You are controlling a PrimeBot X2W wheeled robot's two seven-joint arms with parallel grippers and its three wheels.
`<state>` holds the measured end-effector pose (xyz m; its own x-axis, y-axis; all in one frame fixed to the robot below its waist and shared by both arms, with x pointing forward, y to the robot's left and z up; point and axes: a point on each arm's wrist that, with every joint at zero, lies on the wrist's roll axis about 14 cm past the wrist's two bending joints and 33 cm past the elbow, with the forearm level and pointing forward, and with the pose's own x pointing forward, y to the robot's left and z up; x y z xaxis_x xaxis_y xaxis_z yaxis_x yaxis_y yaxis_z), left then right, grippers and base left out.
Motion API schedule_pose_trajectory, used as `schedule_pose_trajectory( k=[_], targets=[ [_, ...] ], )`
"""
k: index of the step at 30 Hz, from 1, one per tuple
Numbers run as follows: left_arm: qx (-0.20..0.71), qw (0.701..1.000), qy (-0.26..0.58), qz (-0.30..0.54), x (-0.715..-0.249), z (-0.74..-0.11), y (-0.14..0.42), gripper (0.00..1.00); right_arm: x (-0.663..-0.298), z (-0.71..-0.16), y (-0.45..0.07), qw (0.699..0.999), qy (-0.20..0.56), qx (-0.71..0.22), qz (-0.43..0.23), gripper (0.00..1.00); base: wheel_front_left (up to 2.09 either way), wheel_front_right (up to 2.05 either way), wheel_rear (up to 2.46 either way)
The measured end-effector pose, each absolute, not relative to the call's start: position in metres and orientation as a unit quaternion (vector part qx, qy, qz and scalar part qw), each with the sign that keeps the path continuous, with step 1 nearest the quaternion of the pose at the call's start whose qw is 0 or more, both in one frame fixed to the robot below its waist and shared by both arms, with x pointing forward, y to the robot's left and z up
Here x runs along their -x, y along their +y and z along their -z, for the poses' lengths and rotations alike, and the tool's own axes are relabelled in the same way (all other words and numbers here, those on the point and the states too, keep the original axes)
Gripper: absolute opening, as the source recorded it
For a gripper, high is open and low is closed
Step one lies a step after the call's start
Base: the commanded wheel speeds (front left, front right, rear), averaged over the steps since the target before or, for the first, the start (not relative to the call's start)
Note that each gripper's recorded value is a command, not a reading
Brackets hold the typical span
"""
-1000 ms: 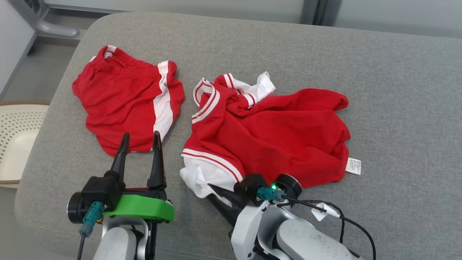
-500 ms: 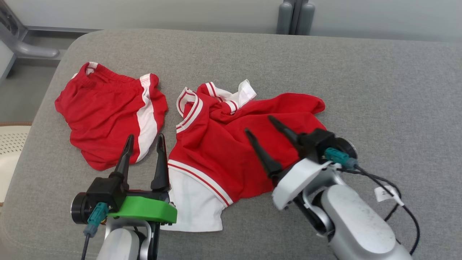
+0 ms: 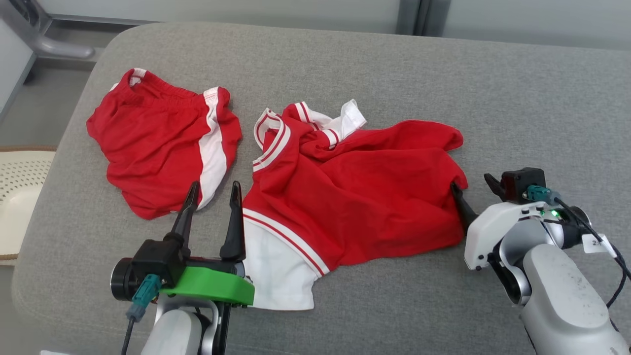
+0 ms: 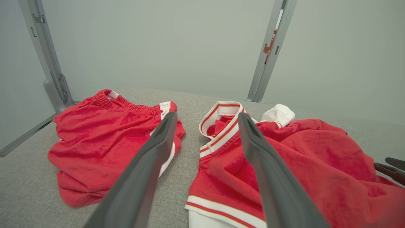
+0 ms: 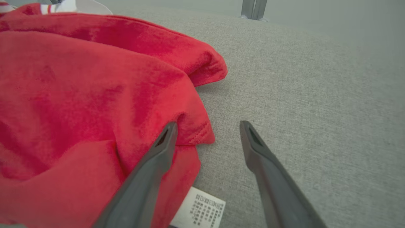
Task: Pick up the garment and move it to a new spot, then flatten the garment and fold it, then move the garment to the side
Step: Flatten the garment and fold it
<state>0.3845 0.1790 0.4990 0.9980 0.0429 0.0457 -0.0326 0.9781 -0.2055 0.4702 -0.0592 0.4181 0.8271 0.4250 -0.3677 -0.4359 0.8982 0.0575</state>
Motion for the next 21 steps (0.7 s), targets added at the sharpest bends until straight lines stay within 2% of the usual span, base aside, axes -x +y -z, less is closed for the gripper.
schedule_pose_trajectory(
  k=[8, 9, 10, 11, 15, 21],
  targets=[
    [0.097, 0.994, -0.019, -0.039, -0.383, -0.495, 0.192, 1.00, -0.477, -0.387, -0.027, 0.930, 0.254, 0.012, -0.267, 1.00, 0.00, 0.00, 0.00],
    [0.097, 0.994, -0.018, -0.041, -0.383, -0.494, 0.194, 1.00, -0.478, -0.386, -0.024, 0.927, 0.259, 0.013, -0.271, 0.56, 0.00, 0.00, 0.00],
    [0.096, 0.994, -0.017, -0.043, -0.382, -0.494, 0.195, 1.00, -0.480, -0.385, -0.023, 0.926, 0.260, 0.013, -0.273, 0.36, 0.00, 0.00, 0.00],
    [0.096, 0.994, -0.016, -0.045, -0.382, -0.493, 0.196, 1.00, -0.482, -0.386, -0.022, 0.926, 0.258, 0.012, -0.274, 0.00, 0.00, 0.00, 0.00],
    [0.095, 0.994, -0.017, -0.048, -0.383, -0.493, 0.197, 1.00, -0.493, -0.397, -0.026, 0.937, 0.228, -0.002, -0.266, 0.00, 0.00, 0.00, 0.00],
    [0.095, 0.995, -0.019, -0.031, -0.386, -0.495, 0.187, 1.00, -0.512, -0.429, -0.059, 0.960, 0.160, -0.016, -0.228, 0.00, 0.00, 0.00, 0.00]
  ],
)
